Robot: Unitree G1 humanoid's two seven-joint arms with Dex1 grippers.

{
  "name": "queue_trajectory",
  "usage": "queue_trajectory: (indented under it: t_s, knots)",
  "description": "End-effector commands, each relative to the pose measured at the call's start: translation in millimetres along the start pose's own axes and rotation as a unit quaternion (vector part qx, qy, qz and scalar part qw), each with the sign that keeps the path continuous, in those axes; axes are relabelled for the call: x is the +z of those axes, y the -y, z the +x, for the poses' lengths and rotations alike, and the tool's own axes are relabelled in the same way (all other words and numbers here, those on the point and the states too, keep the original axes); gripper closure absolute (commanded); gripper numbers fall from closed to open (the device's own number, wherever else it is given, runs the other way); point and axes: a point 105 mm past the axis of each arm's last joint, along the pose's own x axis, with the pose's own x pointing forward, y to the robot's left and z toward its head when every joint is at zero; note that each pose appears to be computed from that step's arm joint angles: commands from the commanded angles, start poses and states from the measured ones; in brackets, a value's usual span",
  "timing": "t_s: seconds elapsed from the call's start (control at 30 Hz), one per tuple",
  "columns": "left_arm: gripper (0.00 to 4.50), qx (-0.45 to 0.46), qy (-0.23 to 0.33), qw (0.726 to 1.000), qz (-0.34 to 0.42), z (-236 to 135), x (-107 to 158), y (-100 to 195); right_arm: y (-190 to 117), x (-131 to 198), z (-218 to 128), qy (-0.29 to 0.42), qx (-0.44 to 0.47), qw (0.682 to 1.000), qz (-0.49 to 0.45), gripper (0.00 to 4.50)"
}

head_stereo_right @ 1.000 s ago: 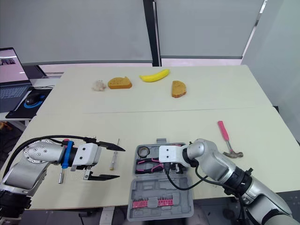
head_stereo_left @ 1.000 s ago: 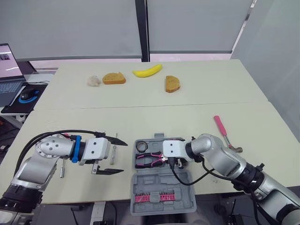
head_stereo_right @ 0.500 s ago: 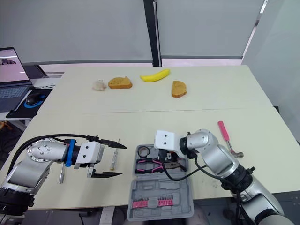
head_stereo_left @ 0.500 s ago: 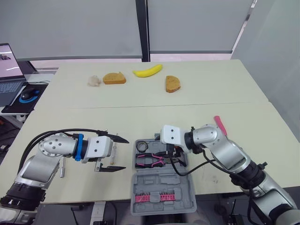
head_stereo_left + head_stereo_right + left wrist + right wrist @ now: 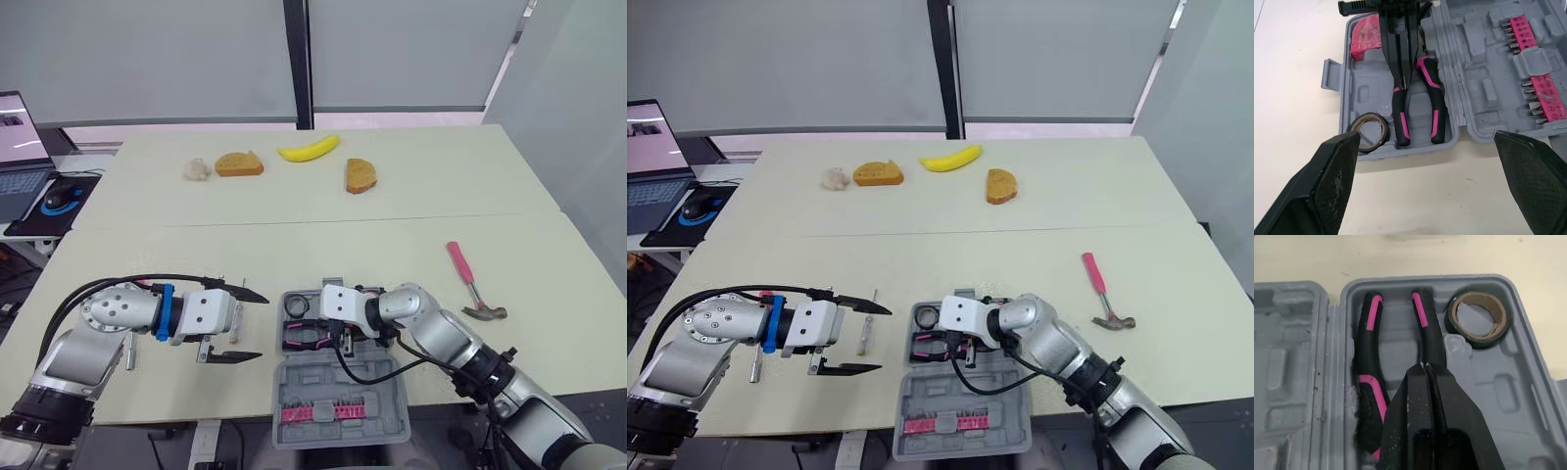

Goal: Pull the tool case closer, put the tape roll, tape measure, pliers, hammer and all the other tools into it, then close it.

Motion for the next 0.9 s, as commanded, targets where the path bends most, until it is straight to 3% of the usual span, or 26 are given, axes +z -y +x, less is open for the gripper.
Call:
queue_trajectory:
  t_s: [0.03,0.2,0.33,0.43,0.6,0.77,0.9]
  knots:
    - [0.0,0.002,-0.003,1.0,0.008,-3.0,1.6,-0.7,7.7,-5.8,0.1,-0.019,-0.011,1.0,-0.008,4.48]
    - [0.0,0.007,-0.002,1.0,-0.004,-3.3,-1.6,1.9,-0.5,-25.7,5.1,-0.056,0.009,0.998,-0.017,4.48]
    - [0.0,0.01,-0.006,1.0,-0.021,-6.7,-7.2,4.6,5.0,0.3,2.1,0.009,-0.014,0.999,-0.035,4.48]
    - [0.0,0.03,-0.003,0.999,-0.038,-10.3,-11.8,2.6,12.9,29.6,-16.6,0.076,-0.039,0.995,-0.053,4.48]
    - [0.0,0.081,-0.015,0.994,-0.077,-16.0,-20.1,-4.5,15.6,41.6,-56.6,0.119,-0.075,0.988,-0.068,4.48]
    - [0.0,0.09,0.001,0.992,-0.091,-14.8,-24.2,2.5,9.6,16.0,-111.2,0.112,-0.114,0.984,-0.084,4.48]
    - [0.92,0.075,-0.005,0.99,-0.119,-9.2,-38.8,18.9,-8.8,-35.5,-146.5,0.038,-0.101,0.994,-0.023,4.5]
